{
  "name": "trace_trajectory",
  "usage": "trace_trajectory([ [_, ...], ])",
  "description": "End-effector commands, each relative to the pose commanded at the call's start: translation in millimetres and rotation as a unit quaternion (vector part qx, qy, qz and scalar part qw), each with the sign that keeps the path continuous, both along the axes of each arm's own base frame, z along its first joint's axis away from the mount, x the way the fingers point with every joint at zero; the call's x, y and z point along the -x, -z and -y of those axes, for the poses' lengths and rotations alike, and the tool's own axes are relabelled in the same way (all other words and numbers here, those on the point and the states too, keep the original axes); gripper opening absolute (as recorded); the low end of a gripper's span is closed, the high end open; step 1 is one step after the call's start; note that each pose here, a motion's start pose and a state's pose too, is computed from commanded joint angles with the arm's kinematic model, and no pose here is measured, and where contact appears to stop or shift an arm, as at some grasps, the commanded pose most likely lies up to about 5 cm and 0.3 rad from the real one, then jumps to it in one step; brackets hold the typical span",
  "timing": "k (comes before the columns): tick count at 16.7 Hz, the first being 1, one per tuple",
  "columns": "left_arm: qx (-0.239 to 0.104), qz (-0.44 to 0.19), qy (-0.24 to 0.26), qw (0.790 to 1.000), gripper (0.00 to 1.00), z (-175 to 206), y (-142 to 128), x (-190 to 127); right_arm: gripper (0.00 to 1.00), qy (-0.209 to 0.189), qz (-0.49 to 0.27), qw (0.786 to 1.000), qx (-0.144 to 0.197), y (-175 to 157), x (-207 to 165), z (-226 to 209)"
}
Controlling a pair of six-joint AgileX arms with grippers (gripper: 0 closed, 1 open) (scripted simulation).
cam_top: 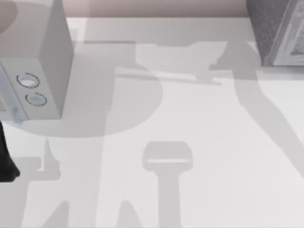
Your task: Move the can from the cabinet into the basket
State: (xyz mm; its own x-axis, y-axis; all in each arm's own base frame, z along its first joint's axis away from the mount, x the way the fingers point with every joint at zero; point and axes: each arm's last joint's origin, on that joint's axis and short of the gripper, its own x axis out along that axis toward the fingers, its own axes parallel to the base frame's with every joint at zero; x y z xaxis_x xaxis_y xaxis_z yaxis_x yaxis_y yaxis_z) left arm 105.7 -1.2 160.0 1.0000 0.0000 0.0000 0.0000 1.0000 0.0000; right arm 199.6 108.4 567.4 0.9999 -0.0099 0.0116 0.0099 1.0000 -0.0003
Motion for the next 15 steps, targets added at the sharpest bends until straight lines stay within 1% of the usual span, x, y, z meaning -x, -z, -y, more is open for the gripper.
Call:
trace_trajectory([
  [3, 0.000, 0.000, 0.000, 1.000, 1.00, 0, 0, 0, 0.00, 0.001, -0.001, 1.000, -0.001, 2, -1, 1],
  [6, 0.000, 0.000, 0.000, 1.000, 1.00, 0, 0, 0, 0.00, -0.002, 0.008, 1.000, -0.006, 6, 10, 13],
  [9, 0.000, 0.000, 0.000, 1.000, 1.00, 0, 0, 0, 0.00, -0.004, 0.012, 1.000, -0.008, 25, 25, 31],
  [12, 0.000, 0.000, 0.000, 1.000, 1.00, 0, 0, 0, 0.00, -0.005, 0.005, 1.000, -0.005, 65, 41, 51],
  [15, 0.000, 0.000, 0.000, 1.000, 1.00, 0, 0, 0, 0.00, -0.005, -0.018, 1.000, 0.003, 132, 56, 69],
])
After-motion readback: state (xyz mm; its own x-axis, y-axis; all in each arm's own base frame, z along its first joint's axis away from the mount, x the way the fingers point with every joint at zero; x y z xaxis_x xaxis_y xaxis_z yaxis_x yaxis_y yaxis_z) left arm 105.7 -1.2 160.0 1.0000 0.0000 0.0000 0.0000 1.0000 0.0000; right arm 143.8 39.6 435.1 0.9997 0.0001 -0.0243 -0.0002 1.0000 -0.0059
